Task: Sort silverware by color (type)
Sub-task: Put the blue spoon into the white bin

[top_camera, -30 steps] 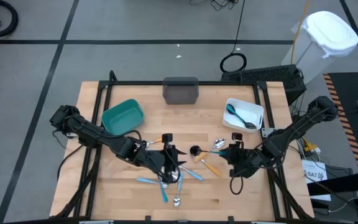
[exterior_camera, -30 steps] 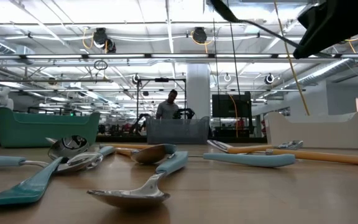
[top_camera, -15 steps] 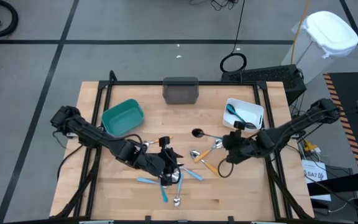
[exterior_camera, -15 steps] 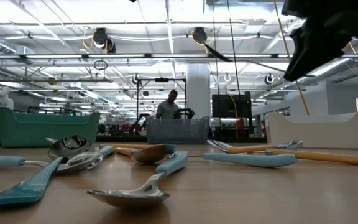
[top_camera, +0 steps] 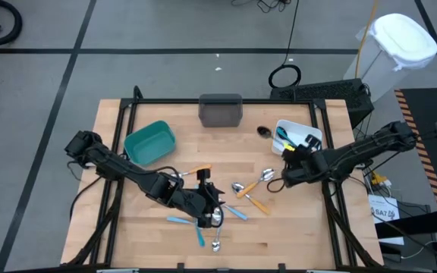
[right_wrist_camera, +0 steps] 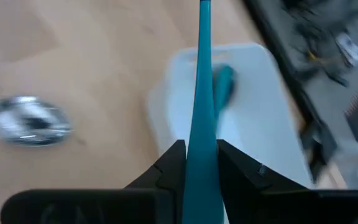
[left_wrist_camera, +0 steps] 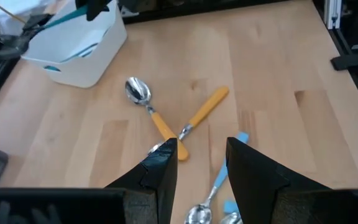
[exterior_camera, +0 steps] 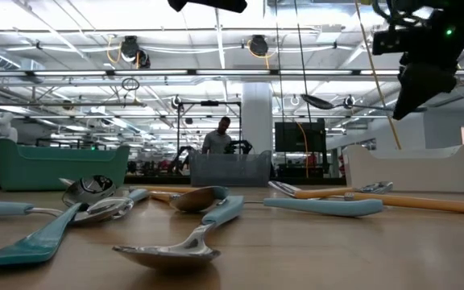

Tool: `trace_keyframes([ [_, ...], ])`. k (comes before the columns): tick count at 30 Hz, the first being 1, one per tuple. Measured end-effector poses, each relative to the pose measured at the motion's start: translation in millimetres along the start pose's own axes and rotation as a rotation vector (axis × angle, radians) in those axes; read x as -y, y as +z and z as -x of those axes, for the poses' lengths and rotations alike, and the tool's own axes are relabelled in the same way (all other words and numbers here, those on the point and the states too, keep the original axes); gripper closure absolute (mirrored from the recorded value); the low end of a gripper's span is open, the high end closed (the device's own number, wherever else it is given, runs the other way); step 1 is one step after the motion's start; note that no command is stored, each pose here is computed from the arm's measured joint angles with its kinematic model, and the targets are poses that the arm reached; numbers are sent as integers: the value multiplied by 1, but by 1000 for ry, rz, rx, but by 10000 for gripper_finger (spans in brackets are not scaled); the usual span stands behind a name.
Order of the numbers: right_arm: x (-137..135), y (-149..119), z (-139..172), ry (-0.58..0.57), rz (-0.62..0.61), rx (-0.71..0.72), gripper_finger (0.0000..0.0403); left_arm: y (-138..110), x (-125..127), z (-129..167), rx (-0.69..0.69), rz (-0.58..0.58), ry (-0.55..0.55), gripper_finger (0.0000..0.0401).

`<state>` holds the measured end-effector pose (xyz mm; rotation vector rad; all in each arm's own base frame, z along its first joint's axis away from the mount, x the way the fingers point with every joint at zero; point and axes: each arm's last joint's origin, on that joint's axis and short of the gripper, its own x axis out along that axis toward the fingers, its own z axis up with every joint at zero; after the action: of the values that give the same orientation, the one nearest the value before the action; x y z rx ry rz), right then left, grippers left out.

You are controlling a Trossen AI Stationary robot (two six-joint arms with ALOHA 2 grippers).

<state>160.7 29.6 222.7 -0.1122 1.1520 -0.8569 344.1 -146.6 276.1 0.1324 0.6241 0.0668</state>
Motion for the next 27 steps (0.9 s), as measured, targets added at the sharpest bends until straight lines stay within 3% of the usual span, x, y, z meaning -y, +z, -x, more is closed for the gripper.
trace_keyframes([
  [7, 11, -6, -1, -103, -80, -57, 335, 1, -7, -3, 0, -41, 16, 265],
  [21, 14, -24, -19, -195, 45, -116, 335, 3, -19, -8, -4, -23, 44, 265],
  [27, 18, -22, -24, -208, -62, -160, 335, 3, -19, -8, -3, -27, 43, 265],
])
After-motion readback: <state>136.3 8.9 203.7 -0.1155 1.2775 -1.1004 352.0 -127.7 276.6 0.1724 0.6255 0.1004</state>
